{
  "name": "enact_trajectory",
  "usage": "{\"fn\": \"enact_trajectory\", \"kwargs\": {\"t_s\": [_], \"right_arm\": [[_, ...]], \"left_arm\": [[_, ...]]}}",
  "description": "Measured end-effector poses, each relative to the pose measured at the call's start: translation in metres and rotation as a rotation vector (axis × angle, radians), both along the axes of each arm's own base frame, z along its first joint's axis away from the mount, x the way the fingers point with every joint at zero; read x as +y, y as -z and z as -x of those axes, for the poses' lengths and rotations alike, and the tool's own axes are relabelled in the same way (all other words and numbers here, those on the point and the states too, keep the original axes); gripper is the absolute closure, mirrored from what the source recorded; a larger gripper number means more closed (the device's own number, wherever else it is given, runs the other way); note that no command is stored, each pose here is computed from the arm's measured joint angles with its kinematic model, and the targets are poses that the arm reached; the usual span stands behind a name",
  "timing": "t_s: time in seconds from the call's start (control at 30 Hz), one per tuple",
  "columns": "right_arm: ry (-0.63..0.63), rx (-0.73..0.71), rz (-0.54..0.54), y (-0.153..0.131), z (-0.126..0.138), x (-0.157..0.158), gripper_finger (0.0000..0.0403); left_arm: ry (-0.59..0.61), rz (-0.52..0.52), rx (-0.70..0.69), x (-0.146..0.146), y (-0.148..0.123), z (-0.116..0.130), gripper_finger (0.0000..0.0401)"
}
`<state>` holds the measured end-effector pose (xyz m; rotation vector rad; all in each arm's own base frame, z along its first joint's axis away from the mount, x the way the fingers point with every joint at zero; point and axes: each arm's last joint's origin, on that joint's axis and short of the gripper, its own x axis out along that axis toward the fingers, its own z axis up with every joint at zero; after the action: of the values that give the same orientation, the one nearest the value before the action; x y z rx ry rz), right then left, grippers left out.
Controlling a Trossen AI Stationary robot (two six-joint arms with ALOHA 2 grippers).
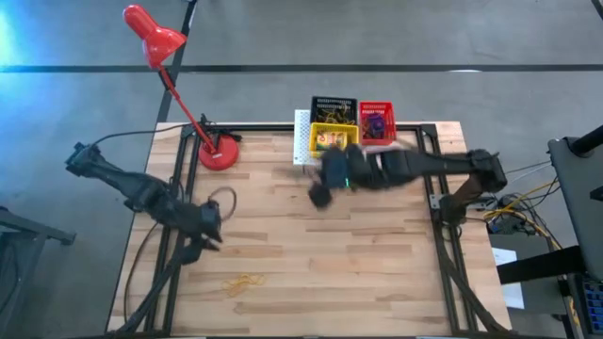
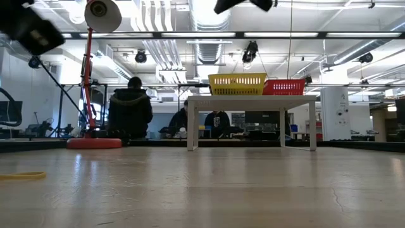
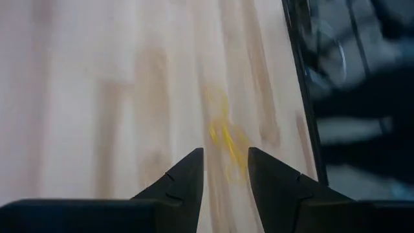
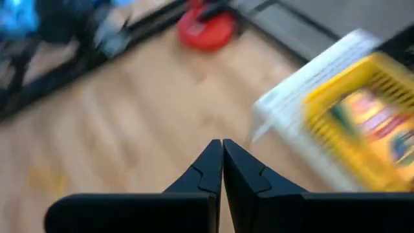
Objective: Pick & Place Office Desk Supplies
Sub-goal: Put the yellow rubber band in the black bin on the shelf
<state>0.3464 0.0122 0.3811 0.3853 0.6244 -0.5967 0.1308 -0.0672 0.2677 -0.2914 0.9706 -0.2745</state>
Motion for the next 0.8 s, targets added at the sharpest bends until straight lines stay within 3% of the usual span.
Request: {"fn": "enact_trajectory", "kwargs": {"t_s": [0.13, 0.37, 0.43, 0.6, 0.8], "right_arm": [[-0.106, 0.088, -0.031, 0.018, 0.011, 0.054, 0.0394], [-0.035, 0.245, -0.099, 0.049, 0.049, 0.113, 0.0394], [-0.003, 0.282, -0.087, 0.057, 0.059, 0.122, 0.0394], [0.077, 0.369, -0.042, 0.062, 0.081, 0.126, 0.0394], [0.077, 0.435, 0.002, 0.053, 0.098, 0.119, 0.0394]], "left_arm": [[0.146, 0.017, 0.051, -0.020, 0.031, 0.002, 0.0276], [0.250, 0.157, 0.000, -0.066, 0.081, 0.003, 0.0276], [0.232, 0.159, -0.010, -0.074, 0.094, 0.003, 0.0276], [0.178, 0.050, 0.039, -0.083, 0.119, -0.006, 0.0276], [0.093, 0.007, 0.151, -0.096, 0.137, -0.019, 0.0276]]}}
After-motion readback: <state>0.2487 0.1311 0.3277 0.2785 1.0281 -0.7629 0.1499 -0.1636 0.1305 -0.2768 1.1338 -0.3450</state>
